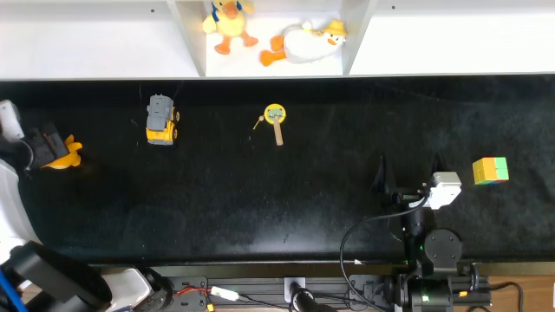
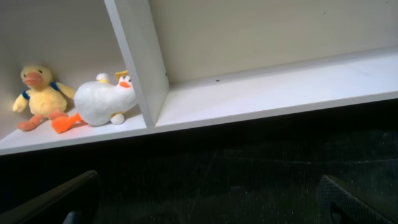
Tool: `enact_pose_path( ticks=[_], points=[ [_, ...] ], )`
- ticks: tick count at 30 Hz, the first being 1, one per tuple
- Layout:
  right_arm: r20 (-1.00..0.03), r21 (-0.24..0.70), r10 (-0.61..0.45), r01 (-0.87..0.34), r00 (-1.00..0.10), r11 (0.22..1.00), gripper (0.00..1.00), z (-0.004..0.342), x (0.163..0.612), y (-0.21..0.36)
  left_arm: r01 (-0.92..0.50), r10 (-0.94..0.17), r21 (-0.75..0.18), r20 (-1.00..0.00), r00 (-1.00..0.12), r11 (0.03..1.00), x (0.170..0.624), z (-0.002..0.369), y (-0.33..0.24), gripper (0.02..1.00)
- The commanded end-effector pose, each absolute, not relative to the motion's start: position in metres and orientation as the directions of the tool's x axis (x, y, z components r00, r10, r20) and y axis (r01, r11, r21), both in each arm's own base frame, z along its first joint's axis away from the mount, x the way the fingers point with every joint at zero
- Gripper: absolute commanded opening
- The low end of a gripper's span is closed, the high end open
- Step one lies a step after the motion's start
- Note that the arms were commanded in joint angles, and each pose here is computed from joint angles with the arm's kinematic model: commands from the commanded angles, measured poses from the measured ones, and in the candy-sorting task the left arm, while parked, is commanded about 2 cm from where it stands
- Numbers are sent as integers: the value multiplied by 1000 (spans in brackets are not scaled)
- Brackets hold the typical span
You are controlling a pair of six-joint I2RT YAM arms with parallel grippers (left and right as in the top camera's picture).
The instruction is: Store Toys
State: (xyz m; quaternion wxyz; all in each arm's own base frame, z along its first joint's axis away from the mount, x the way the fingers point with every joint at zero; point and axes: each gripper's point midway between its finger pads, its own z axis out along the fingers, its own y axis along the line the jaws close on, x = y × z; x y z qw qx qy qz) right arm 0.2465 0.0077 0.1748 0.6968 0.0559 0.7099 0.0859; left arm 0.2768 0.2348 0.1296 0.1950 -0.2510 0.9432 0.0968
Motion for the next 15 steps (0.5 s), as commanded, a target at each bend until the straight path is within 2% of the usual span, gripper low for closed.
enact_pose_path(
  ticks=[1,7,15],
  points=[
    [-979,203,203,-29,-18,979,996,172,247,5,-451,-396,43,-410,-822,892,282,122,228,996],
    [-979,203,203,-29,-18,979,996,172,247,5,-432,-385,27,-407,-828,901,286,117,227,1000],
    [-979,203,203,-29,-18,979,996,172,247,5,-404,-361,31,-390,-847,914,285,113,225,930]
  ],
)
